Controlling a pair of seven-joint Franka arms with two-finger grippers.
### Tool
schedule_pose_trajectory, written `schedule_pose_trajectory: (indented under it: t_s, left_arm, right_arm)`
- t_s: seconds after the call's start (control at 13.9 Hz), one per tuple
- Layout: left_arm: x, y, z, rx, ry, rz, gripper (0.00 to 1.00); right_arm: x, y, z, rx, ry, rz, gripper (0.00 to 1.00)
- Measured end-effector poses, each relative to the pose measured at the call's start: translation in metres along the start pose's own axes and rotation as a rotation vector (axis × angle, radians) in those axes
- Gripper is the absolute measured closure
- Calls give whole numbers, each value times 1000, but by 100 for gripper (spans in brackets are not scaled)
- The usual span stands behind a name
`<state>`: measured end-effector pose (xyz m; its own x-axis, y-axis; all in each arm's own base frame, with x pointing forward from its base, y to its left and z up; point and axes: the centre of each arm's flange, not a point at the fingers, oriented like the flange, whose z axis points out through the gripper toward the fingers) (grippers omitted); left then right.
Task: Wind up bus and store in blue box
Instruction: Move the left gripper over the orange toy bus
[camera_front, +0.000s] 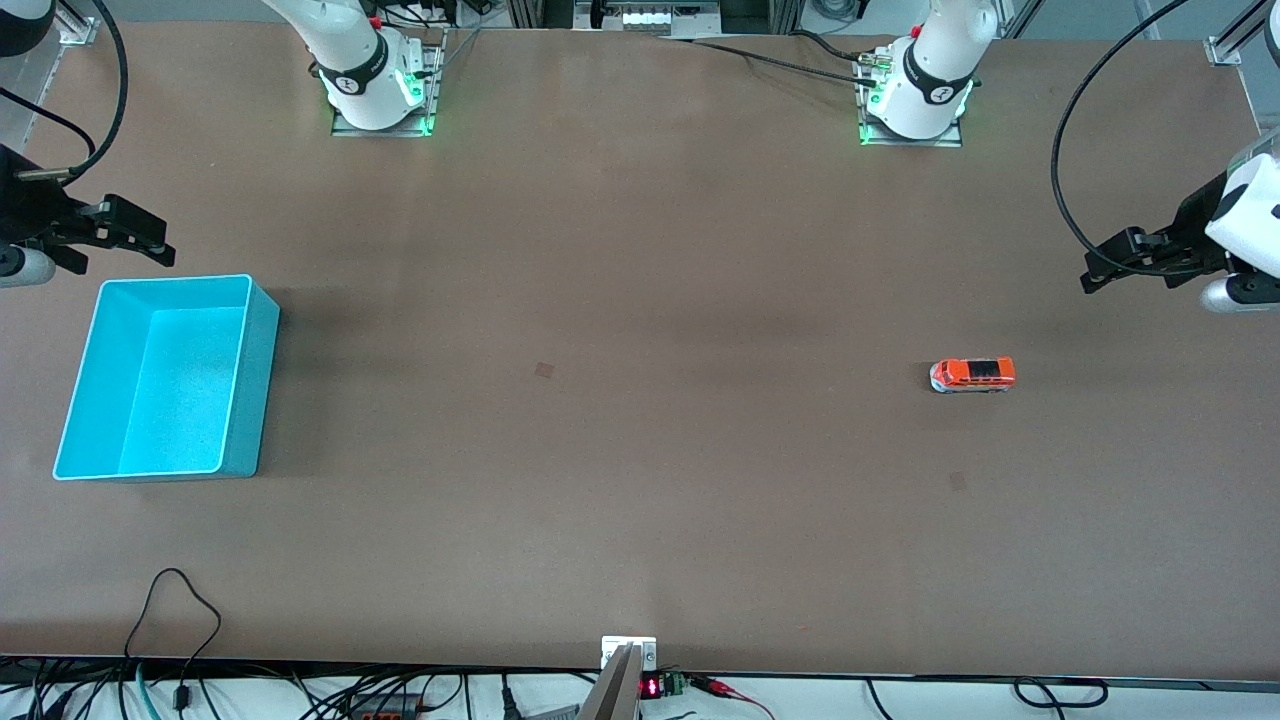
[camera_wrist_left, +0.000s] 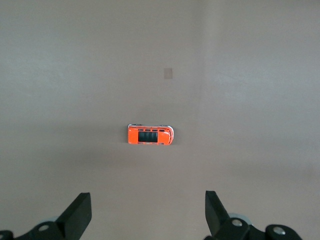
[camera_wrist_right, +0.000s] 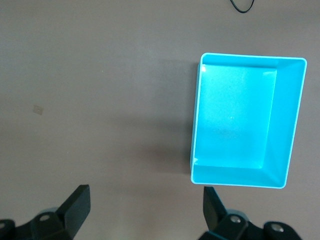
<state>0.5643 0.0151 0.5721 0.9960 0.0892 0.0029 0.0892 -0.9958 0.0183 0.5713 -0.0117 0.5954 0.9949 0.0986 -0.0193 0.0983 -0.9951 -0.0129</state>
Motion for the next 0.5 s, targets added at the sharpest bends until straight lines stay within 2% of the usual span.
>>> schedule_pose_trajectory:
  t_s: [0.29,0.5]
  left_arm:
    - [-3,2,3,1,-18,17,0]
    - [-2,7,31,2,-83,67,0]
  right_arm:
    - [0,0,0,0,0,0,0]
    - [0,0,0,0,0,0,0]
